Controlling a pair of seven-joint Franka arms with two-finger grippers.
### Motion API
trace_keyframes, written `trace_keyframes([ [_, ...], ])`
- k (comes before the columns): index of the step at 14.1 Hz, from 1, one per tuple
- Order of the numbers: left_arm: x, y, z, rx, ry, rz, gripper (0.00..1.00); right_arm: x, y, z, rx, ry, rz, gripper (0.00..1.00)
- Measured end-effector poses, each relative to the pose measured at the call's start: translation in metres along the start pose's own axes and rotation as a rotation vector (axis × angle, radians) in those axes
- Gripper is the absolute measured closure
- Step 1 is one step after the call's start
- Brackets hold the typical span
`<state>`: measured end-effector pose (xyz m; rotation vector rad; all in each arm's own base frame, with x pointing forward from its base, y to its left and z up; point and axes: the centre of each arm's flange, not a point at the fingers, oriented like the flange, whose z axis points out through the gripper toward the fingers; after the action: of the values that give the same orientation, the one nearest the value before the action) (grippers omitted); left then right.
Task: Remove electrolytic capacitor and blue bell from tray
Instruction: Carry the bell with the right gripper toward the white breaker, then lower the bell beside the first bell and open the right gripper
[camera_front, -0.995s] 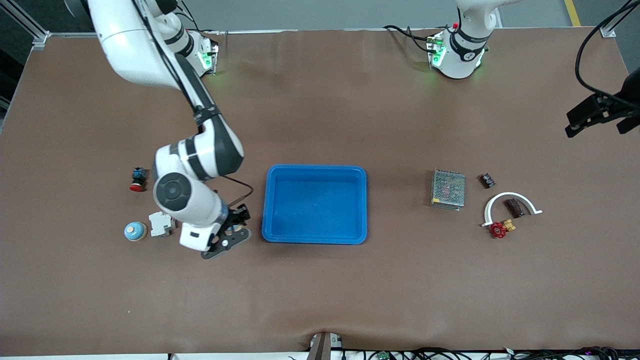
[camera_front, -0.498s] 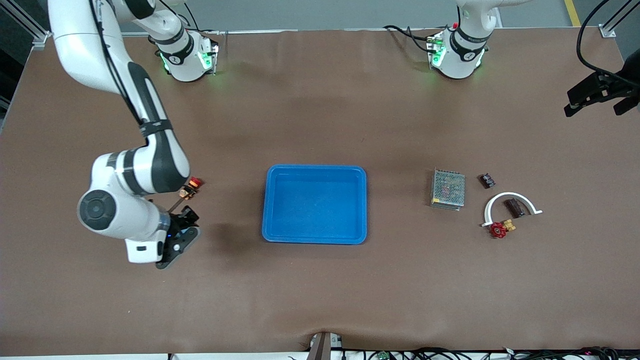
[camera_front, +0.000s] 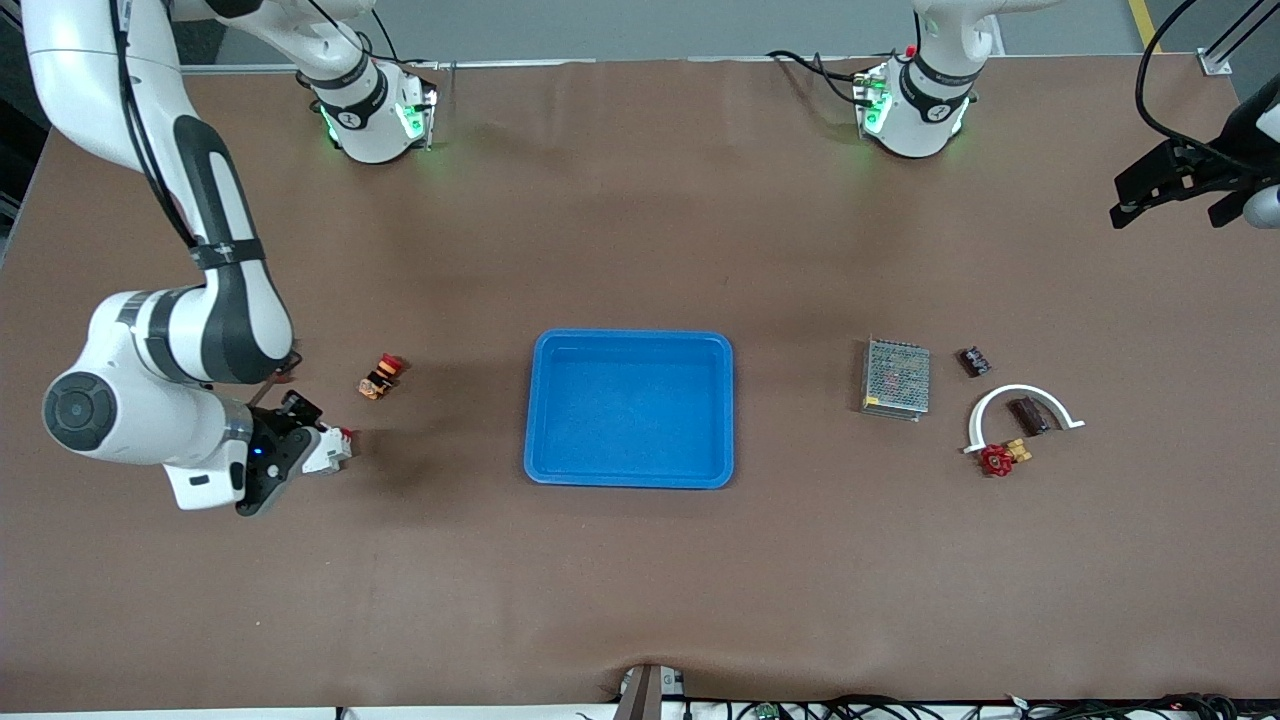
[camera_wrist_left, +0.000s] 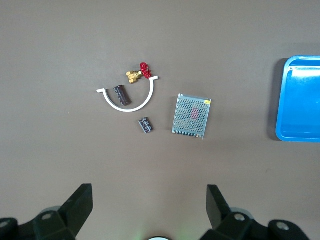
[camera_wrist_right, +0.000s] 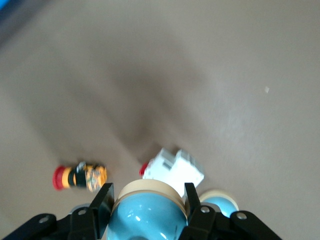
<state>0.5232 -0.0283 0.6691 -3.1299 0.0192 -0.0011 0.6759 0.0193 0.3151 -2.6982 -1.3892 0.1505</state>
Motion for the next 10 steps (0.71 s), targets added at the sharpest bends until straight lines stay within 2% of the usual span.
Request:
trace_keyframes([
  [3,0.000,0.003,0.000,0.000,0.001,-0.007,0.00,-0.027,-0.008,0.016,0.005,0.002,0.010,0.38],
  [10,-0.001,0.015,-0.003,0.001,0.017,-0.021,0.00,-0.075,-0.042,0.051,-0.038,0.033,-0.012,0.38],
])
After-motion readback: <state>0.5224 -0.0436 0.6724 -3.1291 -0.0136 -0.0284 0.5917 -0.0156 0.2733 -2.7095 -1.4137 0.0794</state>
